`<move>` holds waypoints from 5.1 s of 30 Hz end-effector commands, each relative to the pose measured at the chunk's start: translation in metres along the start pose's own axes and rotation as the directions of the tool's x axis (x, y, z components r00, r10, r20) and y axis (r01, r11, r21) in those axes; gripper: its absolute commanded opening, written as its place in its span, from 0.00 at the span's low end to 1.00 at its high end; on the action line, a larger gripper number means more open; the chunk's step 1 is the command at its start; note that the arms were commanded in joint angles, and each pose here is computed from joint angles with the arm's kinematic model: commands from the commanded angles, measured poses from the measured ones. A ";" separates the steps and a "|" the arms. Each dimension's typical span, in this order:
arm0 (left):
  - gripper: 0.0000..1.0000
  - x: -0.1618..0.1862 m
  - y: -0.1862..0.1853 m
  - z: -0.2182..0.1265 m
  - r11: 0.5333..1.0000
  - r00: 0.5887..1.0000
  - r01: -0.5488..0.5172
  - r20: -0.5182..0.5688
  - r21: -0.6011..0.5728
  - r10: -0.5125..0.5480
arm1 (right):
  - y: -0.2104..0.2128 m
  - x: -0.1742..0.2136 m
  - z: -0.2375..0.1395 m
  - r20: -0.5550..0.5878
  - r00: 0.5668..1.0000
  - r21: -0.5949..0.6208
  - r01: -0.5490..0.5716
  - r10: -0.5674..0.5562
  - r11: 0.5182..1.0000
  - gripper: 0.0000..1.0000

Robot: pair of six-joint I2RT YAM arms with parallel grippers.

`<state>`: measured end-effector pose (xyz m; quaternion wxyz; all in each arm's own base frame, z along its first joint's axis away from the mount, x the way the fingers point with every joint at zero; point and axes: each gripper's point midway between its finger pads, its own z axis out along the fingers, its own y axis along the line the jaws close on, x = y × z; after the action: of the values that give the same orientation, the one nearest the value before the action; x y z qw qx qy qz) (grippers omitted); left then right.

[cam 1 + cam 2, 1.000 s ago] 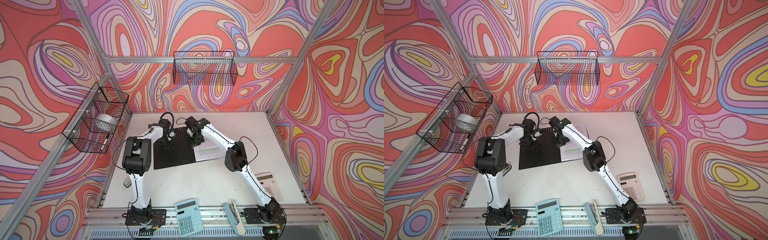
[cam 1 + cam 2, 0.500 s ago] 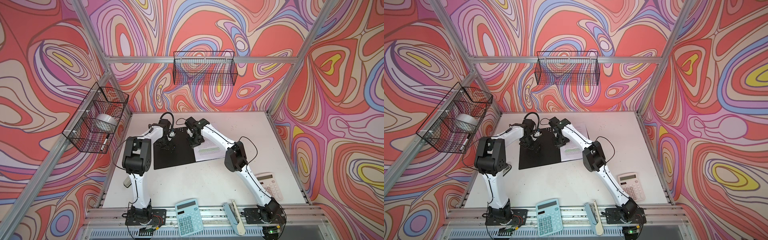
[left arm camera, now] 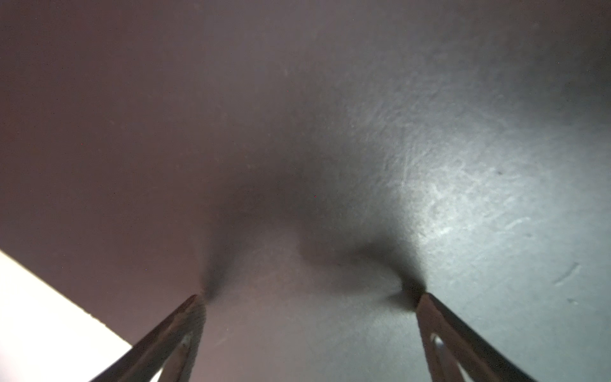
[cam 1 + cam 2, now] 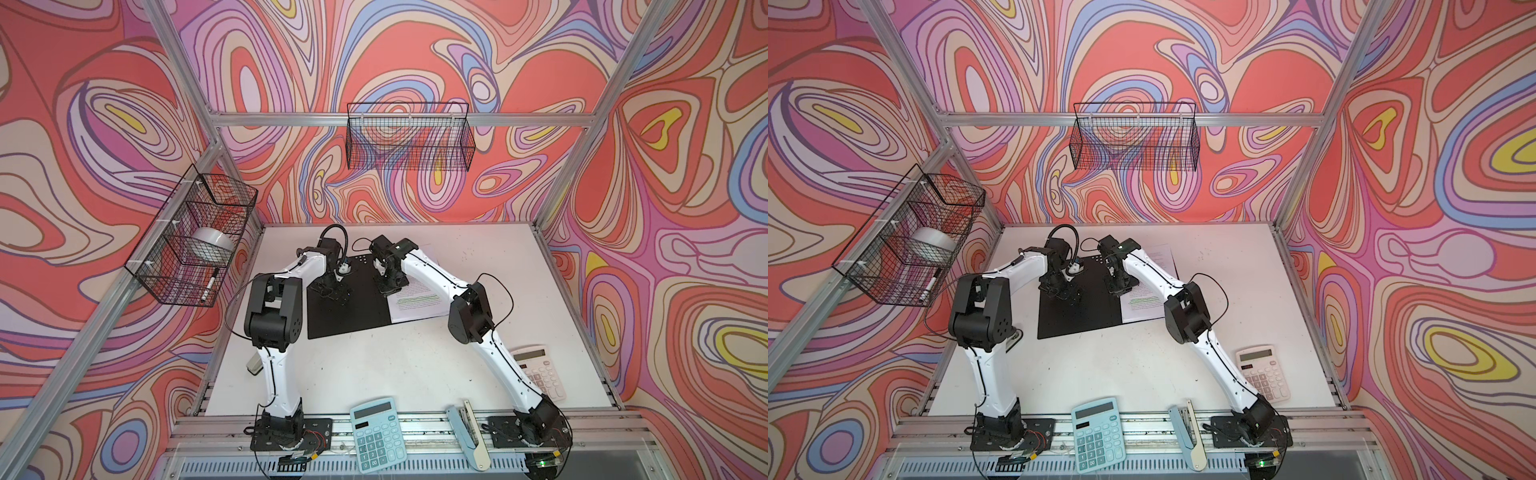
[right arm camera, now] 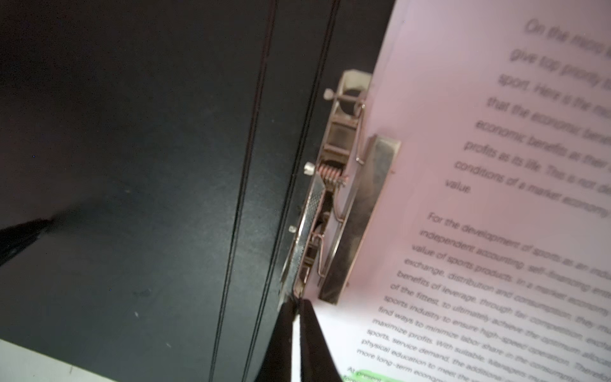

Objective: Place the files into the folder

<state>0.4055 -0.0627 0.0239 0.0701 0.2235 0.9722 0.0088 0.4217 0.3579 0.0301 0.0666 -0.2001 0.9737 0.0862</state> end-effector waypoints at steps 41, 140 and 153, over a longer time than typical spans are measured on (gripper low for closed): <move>1.00 0.007 0.044 -0.042 0.935 0.936 0.352 -0.031 0.027 -0.352 | -0.172 -0.052 -0.112 0.352 0.859 -0.135 -0.348 0.373 0.928 0.32; 1.00 -0.007 0.008 -0.022 0.648 0.817 0.555 -0.198 0.521 -0.541 | -0.270 0.030 -0.061 0.112 0.828 -0.087 -0.543 0.550 0.835 0.42; 1.00 -0.008 0.010 -0.023 0.656 0.820 0.553 -0.195 0.514 -0.538 | -0.264 0.042 -0.036 0.030 0.821 -0.165 -0.558 0.569 0.813 0.45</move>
<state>0.4144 -0.0600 0.0459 -0.0159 -0.0776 0.9509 -0.2992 0.4924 0.0945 0.0398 0.0865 0.0957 0.9770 0.1698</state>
